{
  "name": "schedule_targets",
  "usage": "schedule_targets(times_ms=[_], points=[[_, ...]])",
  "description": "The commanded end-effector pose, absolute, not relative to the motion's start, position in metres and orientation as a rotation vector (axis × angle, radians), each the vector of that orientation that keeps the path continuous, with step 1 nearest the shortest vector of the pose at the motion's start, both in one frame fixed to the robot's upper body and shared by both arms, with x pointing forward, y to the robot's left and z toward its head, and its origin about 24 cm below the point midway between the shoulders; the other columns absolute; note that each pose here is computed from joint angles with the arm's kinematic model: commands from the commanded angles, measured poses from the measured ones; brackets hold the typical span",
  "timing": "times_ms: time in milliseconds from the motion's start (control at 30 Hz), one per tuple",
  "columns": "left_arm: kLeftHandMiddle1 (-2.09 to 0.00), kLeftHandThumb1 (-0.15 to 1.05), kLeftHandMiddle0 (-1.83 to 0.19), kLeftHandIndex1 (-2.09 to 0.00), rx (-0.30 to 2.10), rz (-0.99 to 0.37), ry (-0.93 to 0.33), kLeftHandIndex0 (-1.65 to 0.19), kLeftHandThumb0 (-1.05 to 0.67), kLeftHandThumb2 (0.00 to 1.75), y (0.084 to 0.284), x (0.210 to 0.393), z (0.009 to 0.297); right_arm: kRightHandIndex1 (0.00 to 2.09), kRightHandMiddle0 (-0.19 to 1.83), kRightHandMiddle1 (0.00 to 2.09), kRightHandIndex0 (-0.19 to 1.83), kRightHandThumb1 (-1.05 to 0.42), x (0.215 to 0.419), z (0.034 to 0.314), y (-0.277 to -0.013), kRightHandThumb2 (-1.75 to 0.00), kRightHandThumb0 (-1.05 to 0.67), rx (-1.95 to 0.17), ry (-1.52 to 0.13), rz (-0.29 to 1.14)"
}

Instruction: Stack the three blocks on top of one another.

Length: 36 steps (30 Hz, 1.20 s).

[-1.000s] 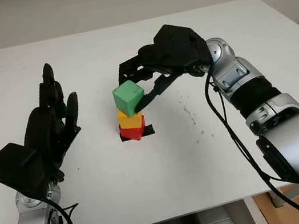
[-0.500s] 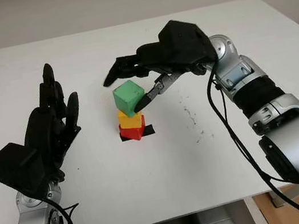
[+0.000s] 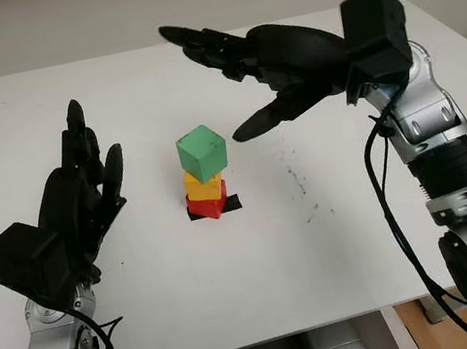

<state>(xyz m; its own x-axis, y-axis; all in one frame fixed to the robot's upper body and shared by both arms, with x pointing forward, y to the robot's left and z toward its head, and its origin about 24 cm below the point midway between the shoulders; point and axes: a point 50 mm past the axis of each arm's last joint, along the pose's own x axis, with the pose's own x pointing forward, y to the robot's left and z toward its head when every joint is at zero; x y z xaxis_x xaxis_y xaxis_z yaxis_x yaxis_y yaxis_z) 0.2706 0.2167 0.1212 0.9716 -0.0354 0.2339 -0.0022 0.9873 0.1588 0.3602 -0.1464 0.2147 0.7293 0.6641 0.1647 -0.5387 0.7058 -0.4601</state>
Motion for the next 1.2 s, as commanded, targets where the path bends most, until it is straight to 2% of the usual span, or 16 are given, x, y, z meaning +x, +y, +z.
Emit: schedule_targets(times_ms=[0, 100, 300, 600, 867, 1167], points=[[0.0, 1.05, 0.19, -0.05, 0.159, -0.016, -0.252, 0.18, -0.79, 0.52, 0.217, 0.273, 0.123, 0.0, -0.19, 0.0, -0.19, -1.05, 0.355, 0.2, -0.15, -0.66, -0.92, -0.303, -0.303, 0.617], [0.0, 1.05, 0.19, -0.05, 0.159, -0.014, -0.243, 0.19, -0.79, 0.53, 0.218, 0.274, 0.121, 0.0, -0.19, 0.0, -0.19, -1.05, 0.349, 0.178, -0.155, -0.75, -0.86, -0.23, -0.237, 0.548], [0.0, 1.05, 0.19, -0.03, 0.149, -0.01, -0.238, 0.19, -0.79, 0.53, 0.218, 0.276, 0.118, 0.0, -0.19, 0.0, -0.19, -1.05, 0.341, 0.145, -0.165, -0.77, -0.83, -0.111, -0.162, 0.393], [0.0, 1.05, 0.19, 0.0, 0.128, -0.021, -0.243, 0.19, -0.77, 0.56, 0.212, 0.282, 0.113, 0.0, -0.19, 0.0, -0.19, -1.05, 0.334, 0.117, -0.165, -0.78, -0.81, -0.049, -0.146, 0.262], [0.0, 1.05, 0.19, 0.0, 0.13, -0.005, -0.235, 0.19, -0.78, 0.55, 0.211, 0.281, 0.11, 0.0, -0.19, 0.0, -0.19, -1.05, 0.333, 0.105, -0.157, -0.79, -0.8, -0.034, -0.148, 0.211], [0.0, 1.05, 0.19, -0.01, 0.122, 0.004, -0.239, 0.19, -0.77, 0.56, 0.21, 0.278, 0.108, 0.0, -0.19, 0.0, -0.19, -1.05, 0.332, 0.104, -0.147, -0.79, -0.84, -0.034, -0.16, 0.214]])
